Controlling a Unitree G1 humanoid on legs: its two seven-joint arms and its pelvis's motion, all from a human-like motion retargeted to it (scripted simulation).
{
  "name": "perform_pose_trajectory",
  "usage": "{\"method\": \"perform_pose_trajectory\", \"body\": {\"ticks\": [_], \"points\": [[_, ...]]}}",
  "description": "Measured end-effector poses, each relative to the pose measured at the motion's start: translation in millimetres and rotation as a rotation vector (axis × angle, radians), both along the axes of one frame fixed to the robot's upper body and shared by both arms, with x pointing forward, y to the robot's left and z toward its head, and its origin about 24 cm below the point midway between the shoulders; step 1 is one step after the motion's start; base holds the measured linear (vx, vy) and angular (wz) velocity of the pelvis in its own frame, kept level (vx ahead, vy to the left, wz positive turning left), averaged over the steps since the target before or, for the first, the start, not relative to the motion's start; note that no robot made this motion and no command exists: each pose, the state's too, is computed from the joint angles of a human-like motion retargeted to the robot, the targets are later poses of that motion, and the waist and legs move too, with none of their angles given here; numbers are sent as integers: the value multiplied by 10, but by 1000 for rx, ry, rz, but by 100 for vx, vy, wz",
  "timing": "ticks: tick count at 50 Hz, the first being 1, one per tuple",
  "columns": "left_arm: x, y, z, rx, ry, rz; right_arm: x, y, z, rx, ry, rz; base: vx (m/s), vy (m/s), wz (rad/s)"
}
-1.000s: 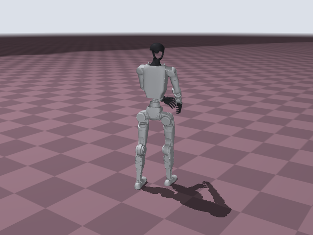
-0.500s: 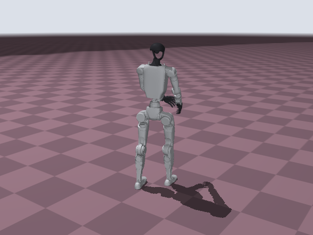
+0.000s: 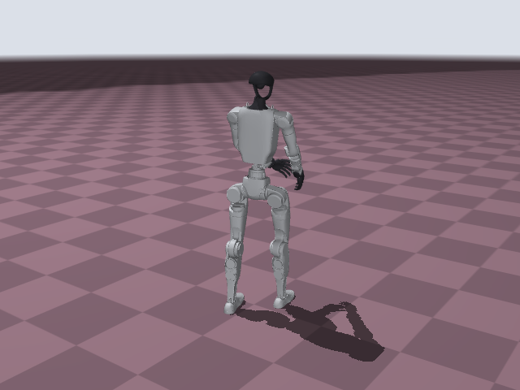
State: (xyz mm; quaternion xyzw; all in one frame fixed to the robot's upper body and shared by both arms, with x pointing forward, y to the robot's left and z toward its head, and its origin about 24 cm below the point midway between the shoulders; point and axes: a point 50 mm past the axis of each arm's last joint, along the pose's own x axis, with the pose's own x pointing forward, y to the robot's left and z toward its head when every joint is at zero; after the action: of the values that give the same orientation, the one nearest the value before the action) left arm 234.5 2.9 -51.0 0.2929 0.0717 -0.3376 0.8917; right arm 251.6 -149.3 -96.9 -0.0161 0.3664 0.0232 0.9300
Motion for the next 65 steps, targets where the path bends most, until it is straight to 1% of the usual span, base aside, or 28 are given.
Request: {"method": "perform_pose_trajectory", "body": {"ticks": [17,33,51,65], "points": [[-9,16,-15,8,-1,19,-9,2,4,37,-1,-29,0,0,0],[-21,25,-33,42,6,-15,-24,4,-9,30,21,27,0,0,0],[0,80,-35,81,-11,-12,-28,-10,-29,-77,50,153,0,0,0],[-10,88,-29,96,-48,-2,-21,-41,-19,-146,35,184,0,0,0]]}}
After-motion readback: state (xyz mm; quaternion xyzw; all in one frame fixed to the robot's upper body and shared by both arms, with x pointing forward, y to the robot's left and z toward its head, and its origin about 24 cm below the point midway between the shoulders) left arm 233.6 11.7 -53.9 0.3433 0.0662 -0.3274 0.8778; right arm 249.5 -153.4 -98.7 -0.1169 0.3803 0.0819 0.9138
